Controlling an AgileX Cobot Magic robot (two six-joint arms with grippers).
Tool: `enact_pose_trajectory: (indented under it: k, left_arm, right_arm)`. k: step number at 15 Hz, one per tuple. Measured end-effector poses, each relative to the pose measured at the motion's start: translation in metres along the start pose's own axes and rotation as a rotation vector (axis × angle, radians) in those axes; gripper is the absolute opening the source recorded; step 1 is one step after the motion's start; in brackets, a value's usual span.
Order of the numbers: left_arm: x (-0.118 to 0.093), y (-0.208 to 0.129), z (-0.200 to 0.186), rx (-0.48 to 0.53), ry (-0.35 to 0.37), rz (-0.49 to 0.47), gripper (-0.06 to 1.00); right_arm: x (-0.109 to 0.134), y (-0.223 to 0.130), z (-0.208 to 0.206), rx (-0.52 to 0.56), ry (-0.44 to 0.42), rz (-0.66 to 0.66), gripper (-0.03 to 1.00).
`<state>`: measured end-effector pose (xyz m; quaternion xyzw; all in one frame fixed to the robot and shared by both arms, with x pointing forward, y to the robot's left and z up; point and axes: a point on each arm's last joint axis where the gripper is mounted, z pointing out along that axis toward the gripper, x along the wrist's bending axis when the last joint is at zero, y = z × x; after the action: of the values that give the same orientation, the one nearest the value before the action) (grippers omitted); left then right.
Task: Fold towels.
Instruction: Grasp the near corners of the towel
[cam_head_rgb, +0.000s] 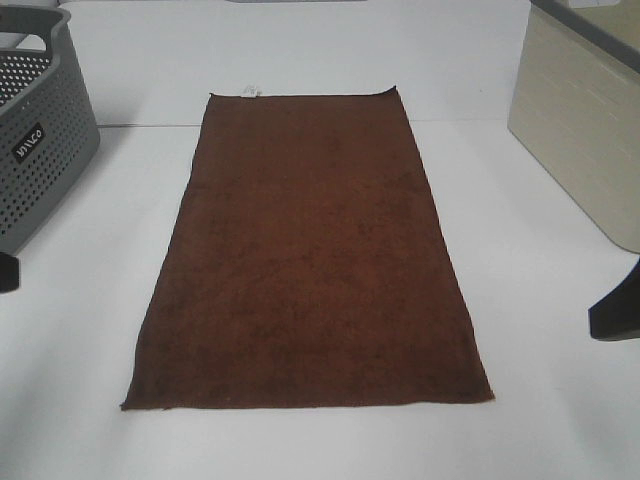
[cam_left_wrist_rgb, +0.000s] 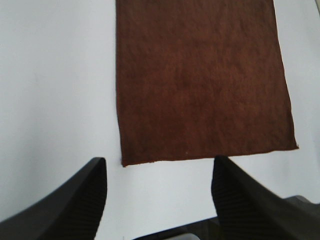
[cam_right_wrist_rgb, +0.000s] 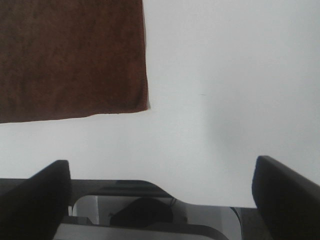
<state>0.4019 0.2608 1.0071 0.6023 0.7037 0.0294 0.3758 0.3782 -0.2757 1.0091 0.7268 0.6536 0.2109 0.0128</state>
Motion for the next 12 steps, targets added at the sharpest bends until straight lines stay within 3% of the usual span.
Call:
enact_pose_trajectory:
  k: [3, 6, 12]
  left_arm:
    - [0.012, 0.002, 0.05, 0.162, -0.062, -0.04, 0.59]
    - [0.029, -0.004, 0.096, 0.262, -0.09, -0.076, 0.65]
    - [0.056, -0.014, 0.15, 0.356, -0.083, -0.073, 0.67]
  right_arm:
    - [-0.006, 0.022, 0.042, 0.106, 0.009, -0.001, 0.92]
    - [-0.011, 0.036, 0.083, 0.151, 0.042, 0.023, 0.92]
    - [-0.015, 0.056, 0.13, 0.201, 0.119, 0.004, 0.9]
